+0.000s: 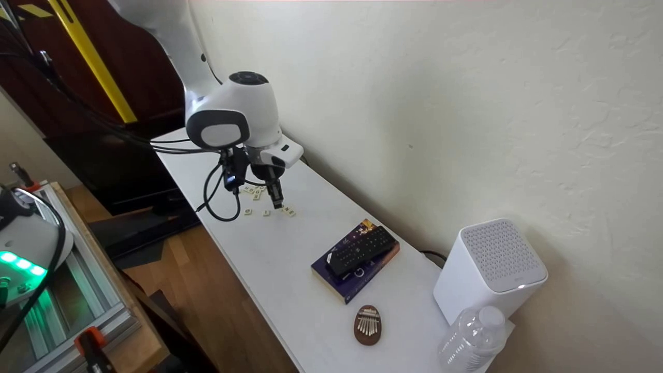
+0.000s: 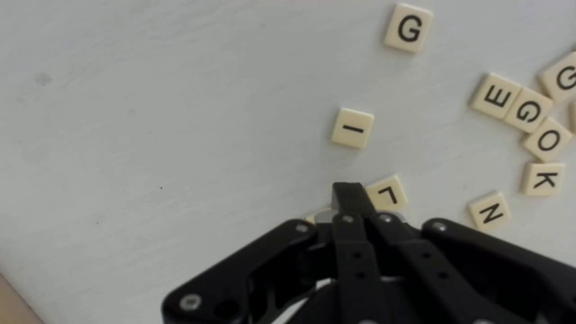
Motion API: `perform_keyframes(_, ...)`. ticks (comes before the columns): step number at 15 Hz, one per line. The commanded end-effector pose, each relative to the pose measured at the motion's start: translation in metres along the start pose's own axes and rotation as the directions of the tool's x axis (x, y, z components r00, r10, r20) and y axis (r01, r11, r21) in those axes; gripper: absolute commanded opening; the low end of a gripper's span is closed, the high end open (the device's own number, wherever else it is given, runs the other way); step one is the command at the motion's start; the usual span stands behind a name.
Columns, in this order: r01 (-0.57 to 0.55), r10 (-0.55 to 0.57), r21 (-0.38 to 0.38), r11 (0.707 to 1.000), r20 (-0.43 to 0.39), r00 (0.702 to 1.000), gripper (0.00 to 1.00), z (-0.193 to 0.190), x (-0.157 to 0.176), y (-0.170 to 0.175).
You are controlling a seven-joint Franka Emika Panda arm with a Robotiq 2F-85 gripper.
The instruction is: Spell the word 'Line'.
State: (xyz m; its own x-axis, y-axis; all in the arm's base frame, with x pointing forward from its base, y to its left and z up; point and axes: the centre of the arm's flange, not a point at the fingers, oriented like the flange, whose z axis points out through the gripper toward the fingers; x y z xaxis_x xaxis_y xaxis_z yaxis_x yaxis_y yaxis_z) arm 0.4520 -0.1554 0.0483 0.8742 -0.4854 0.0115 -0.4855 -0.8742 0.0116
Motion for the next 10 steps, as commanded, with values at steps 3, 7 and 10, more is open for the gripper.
perform_keyframes(3, 0.060, -0.060, 0.020, 0.998, 0.004, 0.998, 0.00, 0.0105, 0.0059, 0.0024)
perform_keyframes(7, 0.082, -0.082, 0.034, 0.996, 0.002, 0.997, 0.00, 0.0119, 0.0111, 0.0026)
perform_keyframes(10, 0.098, -0.098, 0.039, 0.994, 0.004, 0.995, 0.00, 0.0135, 0.0143, 0.0035)
